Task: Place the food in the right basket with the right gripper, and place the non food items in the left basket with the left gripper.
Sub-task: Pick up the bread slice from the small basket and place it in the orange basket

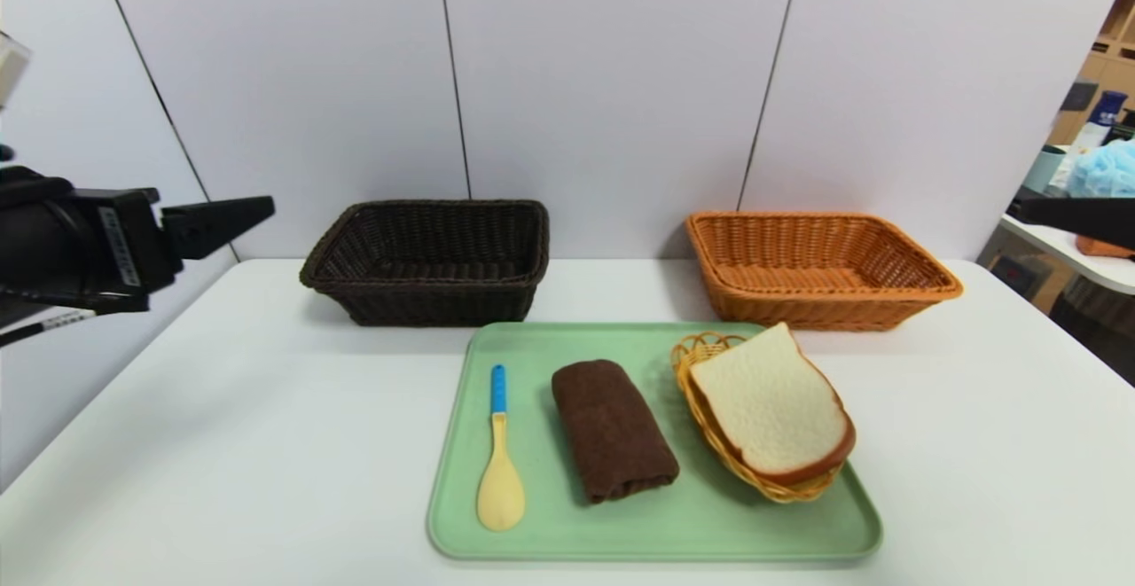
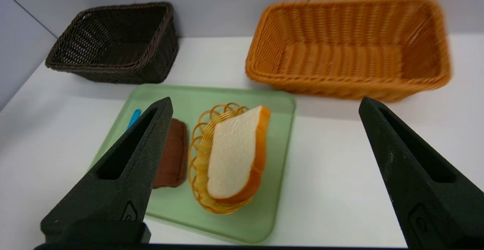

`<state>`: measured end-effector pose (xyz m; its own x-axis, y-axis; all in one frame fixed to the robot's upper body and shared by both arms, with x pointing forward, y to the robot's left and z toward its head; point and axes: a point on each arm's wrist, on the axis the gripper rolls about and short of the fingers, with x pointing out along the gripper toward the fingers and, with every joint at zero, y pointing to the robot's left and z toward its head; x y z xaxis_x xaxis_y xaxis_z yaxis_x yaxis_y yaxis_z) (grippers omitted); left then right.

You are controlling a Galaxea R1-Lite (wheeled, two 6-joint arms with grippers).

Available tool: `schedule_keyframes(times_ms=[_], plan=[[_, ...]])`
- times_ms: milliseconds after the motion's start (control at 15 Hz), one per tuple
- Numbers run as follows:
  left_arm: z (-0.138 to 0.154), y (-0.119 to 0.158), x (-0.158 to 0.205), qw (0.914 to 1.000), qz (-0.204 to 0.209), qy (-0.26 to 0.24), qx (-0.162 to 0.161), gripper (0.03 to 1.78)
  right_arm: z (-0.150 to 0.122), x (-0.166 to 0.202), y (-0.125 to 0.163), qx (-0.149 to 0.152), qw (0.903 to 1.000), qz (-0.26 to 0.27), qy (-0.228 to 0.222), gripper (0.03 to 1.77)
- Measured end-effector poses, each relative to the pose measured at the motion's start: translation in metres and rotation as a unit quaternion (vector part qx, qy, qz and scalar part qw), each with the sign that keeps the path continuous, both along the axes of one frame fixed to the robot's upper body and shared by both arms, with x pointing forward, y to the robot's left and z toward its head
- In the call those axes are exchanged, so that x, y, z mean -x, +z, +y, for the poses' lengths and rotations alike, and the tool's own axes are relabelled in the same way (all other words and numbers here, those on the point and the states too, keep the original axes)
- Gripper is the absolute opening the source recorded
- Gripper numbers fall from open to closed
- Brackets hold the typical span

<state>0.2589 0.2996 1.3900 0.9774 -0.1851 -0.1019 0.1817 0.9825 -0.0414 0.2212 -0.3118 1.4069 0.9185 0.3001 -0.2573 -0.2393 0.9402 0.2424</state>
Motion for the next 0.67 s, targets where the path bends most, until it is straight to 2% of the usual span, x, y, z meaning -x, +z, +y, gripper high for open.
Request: schedule_keyframes(times_ms=[133,333,533,667], plan=[[-0.013,-0.013,-0.011,0.9993,0.033,-0.013,0.007,1.69,0.010,-0.019,-0.015,-0.035,0.9977,0.057,0.006,1.70],[-0.023,-0.030,-0.018,0.9973,0.071,-0.020,0.005,1.69,0.023,-0.040,-0.038,-0.077,0.9876,0.137,0.008,1.70],[-0.025,-0.038,-0.021,0.9959,0.088,-0.021,0.009,1.69,0.036,-0.053,-0.053,-0.141,0.9684,0.206,0.002,1.70],[-0.027,-0.040,-0.023,0.9955,0.091,-0.024,0.008,1.69,0.043,-0.059,-0.060,-0.191,0.9486,0.252,0.008,1.70]])
